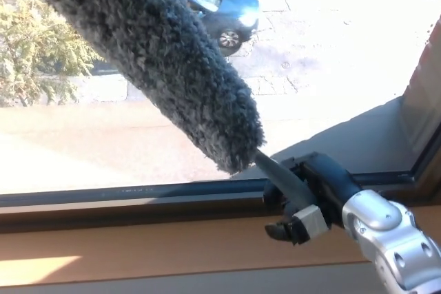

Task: Pick up a grey duster using the right hand and walk towards the window and then clean the window using the duster

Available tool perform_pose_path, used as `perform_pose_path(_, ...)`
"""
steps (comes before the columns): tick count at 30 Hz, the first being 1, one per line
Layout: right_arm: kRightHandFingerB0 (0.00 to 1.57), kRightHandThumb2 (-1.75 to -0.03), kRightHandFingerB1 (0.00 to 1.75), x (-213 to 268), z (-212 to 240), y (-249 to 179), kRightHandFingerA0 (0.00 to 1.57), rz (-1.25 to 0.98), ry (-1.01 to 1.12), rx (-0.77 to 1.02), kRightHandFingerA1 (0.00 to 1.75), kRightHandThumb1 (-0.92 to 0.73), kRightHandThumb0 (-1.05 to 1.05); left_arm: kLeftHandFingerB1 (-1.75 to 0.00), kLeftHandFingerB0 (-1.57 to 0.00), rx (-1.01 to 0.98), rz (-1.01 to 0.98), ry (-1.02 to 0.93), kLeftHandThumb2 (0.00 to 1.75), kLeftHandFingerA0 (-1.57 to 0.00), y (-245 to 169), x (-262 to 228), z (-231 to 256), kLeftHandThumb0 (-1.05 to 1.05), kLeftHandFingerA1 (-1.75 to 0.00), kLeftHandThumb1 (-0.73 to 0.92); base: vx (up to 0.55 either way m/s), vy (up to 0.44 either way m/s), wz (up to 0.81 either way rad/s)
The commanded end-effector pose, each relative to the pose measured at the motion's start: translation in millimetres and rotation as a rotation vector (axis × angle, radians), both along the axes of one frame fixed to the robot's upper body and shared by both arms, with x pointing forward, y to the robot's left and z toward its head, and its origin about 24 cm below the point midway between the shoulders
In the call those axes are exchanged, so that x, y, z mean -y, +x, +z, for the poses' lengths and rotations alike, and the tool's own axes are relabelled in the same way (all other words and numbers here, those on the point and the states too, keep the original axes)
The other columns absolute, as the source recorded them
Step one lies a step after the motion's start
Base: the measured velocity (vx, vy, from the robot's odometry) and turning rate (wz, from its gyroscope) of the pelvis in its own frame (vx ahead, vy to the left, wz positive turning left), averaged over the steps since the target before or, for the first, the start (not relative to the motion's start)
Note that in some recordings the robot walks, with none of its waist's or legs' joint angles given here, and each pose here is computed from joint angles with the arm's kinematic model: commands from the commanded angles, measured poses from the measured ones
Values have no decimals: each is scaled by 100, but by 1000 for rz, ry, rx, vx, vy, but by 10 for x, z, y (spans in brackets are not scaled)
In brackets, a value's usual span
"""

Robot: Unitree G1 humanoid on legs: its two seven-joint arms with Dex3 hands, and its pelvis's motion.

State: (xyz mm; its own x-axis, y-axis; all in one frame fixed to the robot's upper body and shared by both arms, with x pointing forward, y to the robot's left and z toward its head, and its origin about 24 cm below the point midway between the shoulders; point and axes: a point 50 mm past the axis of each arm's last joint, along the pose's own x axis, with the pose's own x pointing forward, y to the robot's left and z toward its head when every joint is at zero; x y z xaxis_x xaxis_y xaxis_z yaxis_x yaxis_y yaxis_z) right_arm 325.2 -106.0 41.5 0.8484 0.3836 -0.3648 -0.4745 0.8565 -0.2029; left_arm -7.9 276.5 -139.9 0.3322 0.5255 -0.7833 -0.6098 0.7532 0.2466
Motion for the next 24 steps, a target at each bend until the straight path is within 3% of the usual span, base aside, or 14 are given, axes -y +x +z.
perform_pose_path(1, 140, -101, 124, -33, 174, 235, 141, -8, -50, 45, 129, -6, 21, -89, -75, -2, 20, 11, 79, -94, -47, -61, 14, -5, -115, 71, 0, 0, 0)
perform_pose_path(2, 136, -133, 112, -42, 176, 248, 145, -15, -40, 42, 127, 8, 46, -90, -75, -5, 24, 8, 84, -90, -51, -60, 9, -1, -116, 70, 0, 0, 0)
perform_pose_path(4, 136, -133, 112, -55, 178, 273, 145, -26, -26, 36, 127, 8, 46, -90, -75, -9, 30, 4, 84, -90, -56, -58, 0, -1, -116, 70, 0, 0, 0)
perform_pose_path(5, 144, -102, 128, -67, 161, 283, 145, -35, -9, 21, 133, -6, 21, -89, -75, -8, 21, 11, 83, -92, -65, -45, 4, -1, -116, 70, 0, 0, 0)
perform_pose_path(10, 144, -103, 129, -76, 131, 305, 145, -62, 9, -9, 133, -7, 22, -88, -74, -13, 18, 11, 79, -90, -56, -28, 2, -6, -116, 72, 0, 0, 0)
perform_pose_path(15, 145, -105, 132, -81, -15, 236, 147, -97, 57, -58, 135, -8, 23, -92, -77, -4, 49, -12, 94, -94, -114, -6, -23, 2, -117, 65, 0, 0, 0)
perform_pose_path(19, 150, -114, 136, -54, -90, 202, 152, -180, 95, -102, 140, -19, 25, -87, -75, -18, 62, -28, 85, -96, -165, 7, -47, -2, -113, 67, 0, 0, 0)
perform_pose_path(20, 150, -123, 138, -38, -114, 188, 153, -204, 113, -116, 142, -36, 25, -85, -73, -26, 61, -26, 81, -91, -183, 10, -48, -7, -112, 66, 0, 0, 0)
perform_pose_path(24, 152, -125, 140, 3, -168, 153, 155, -252, 145, -147, 144, -37, 26, -87, -75, -37, 68, -25, 85, -91, -223, 18, -49, -3, -115, 66, 0, 0, 0)
